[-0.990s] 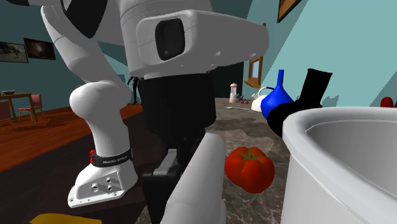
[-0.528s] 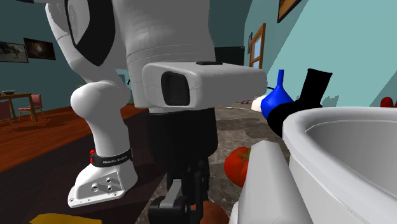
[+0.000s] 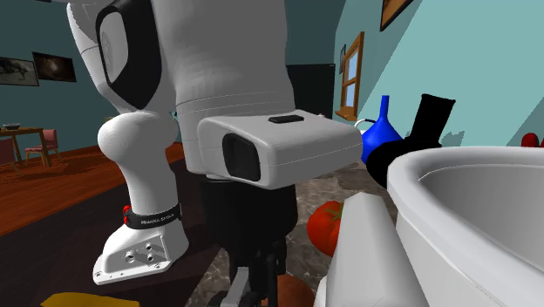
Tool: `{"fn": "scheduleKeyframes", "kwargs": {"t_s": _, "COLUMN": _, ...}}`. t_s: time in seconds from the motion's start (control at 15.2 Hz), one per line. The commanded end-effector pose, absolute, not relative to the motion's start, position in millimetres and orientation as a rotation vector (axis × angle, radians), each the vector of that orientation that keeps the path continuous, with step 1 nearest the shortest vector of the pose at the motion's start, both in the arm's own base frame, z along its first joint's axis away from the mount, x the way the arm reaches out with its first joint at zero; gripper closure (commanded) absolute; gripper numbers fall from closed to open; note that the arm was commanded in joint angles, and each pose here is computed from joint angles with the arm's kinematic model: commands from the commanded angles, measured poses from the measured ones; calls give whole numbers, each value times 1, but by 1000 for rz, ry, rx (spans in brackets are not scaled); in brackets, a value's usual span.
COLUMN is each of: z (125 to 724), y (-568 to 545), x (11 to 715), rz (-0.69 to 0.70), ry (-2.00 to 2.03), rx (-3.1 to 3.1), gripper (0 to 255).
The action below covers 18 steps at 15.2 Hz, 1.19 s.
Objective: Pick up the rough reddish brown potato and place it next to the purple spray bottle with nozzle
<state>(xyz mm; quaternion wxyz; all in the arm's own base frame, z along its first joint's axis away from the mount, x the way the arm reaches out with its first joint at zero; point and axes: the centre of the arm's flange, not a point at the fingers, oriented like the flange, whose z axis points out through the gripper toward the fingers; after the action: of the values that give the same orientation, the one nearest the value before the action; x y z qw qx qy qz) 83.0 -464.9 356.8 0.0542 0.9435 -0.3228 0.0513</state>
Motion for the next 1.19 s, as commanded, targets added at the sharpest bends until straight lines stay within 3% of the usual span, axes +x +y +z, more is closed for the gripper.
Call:
{"fn": "scheduleKeyframes", "kwargs": {"t_s": 0.0, "z": 353, "y": -463, "x": 81, "rz": 145, "ry": -984, "rx": 2873, "gripper": 255}}
{"fn": "scheduleKeyframes", "kwargs": {"t_s": 0.07, "z": 353, "y": -463, "x": 81, "rz": 145, "ry": -984, "rx": 2873, "gripper": 0}}
{"fn": "scheduleKeyframes", "kwargs": {"t_s": 0.4, "z": 353, "y": -463, "x": 81, "rz": 145, "ry": -984, "rx": 2873, "gripper": 0}}
{"fn": "scheduleKeyframes", "kwargs": {"t_s": 0.66, "z": 403, "y": -457, "x": 79, "rz": 145, "ry": -984, "rx": 2873, "gripper": 0}}
{"fn": "scheduleKeyframes", "kwargs": {"t_s": 1.12, "z": 403, "y": -457, "x": 79, "rz": 145, "ry": -984, "rx": 2873, "gripper": 0}}
